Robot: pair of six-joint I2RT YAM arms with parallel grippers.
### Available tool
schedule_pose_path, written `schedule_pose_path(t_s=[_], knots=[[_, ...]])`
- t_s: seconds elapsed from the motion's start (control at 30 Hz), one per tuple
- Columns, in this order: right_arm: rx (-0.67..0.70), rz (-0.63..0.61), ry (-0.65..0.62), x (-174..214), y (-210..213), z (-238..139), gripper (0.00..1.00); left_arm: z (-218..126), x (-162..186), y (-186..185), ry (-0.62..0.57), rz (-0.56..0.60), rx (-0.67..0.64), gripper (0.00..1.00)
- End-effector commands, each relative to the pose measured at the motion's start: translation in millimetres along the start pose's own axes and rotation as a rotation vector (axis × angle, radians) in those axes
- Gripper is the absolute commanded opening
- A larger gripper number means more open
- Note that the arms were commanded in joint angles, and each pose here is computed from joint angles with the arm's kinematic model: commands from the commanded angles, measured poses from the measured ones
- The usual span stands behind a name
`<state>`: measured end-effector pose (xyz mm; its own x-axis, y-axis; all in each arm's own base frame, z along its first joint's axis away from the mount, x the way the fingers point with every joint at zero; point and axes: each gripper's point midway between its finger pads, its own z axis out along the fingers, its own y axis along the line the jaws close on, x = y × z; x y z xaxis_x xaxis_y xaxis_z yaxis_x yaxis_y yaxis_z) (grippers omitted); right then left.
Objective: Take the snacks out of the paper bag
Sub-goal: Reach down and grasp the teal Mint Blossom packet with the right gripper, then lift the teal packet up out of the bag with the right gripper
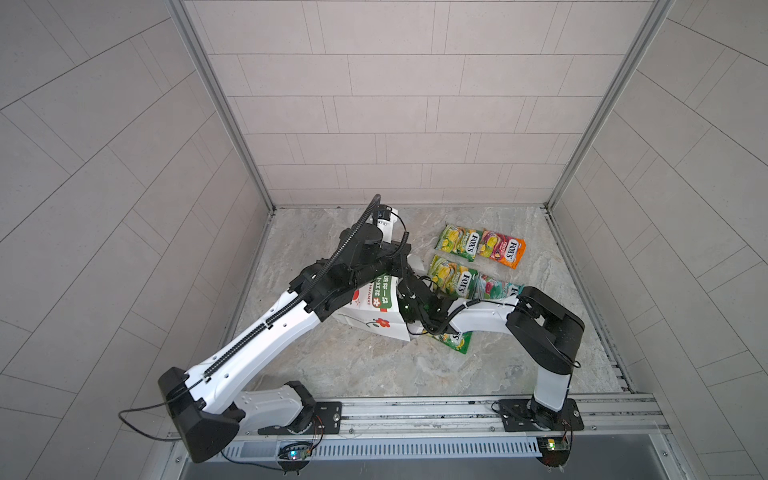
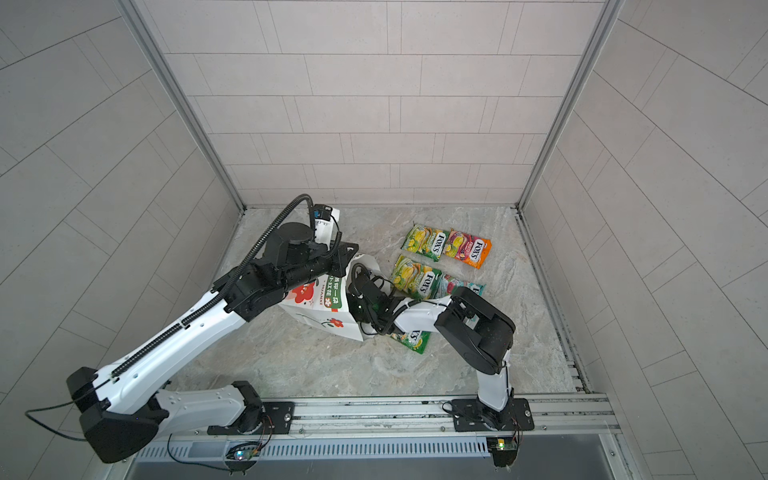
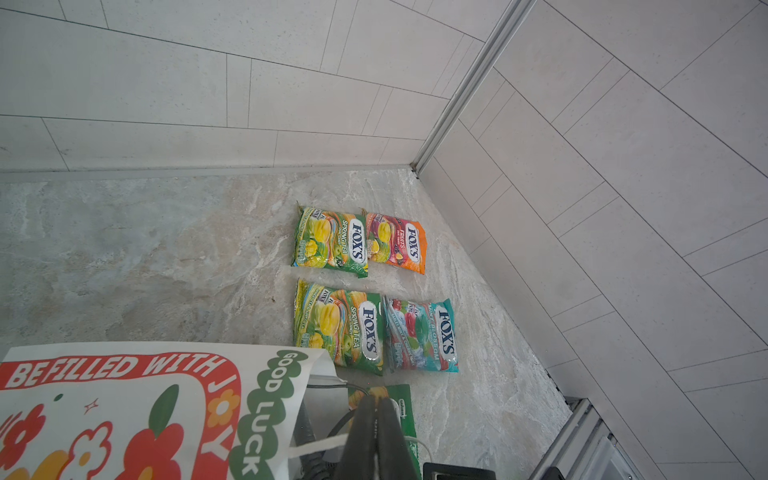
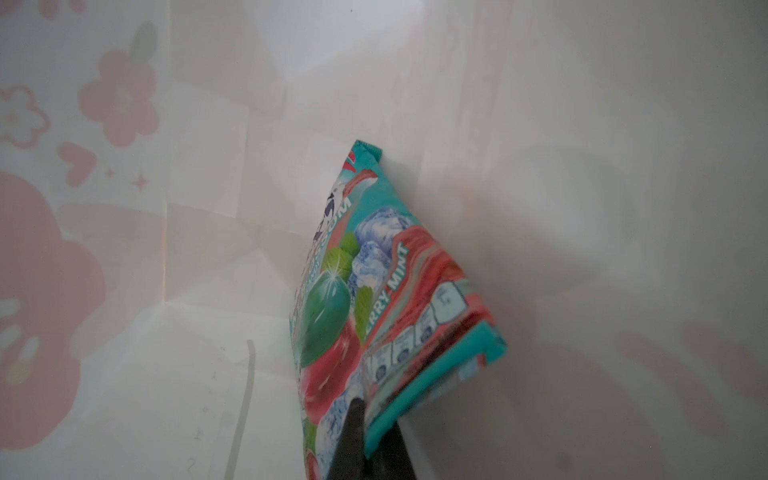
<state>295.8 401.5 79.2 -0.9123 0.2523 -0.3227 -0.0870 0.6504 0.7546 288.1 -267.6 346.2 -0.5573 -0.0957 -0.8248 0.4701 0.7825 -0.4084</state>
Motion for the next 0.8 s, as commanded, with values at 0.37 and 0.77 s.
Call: schedule_pose_path(t_s=[0.37,0.77], knots=[[-0.003,-0.146,-0.062,-22.7,32.9,-58.4,0.0,-14.1,-10.4,13.5,-0.058,0.041,-0.082,0.0],[-0.029,-0.204,-0.083,-30.6,51.2,-91.4,0.0,-17.8,-9.7,31.3,-0.065,0.048,-0.18,0.0]])
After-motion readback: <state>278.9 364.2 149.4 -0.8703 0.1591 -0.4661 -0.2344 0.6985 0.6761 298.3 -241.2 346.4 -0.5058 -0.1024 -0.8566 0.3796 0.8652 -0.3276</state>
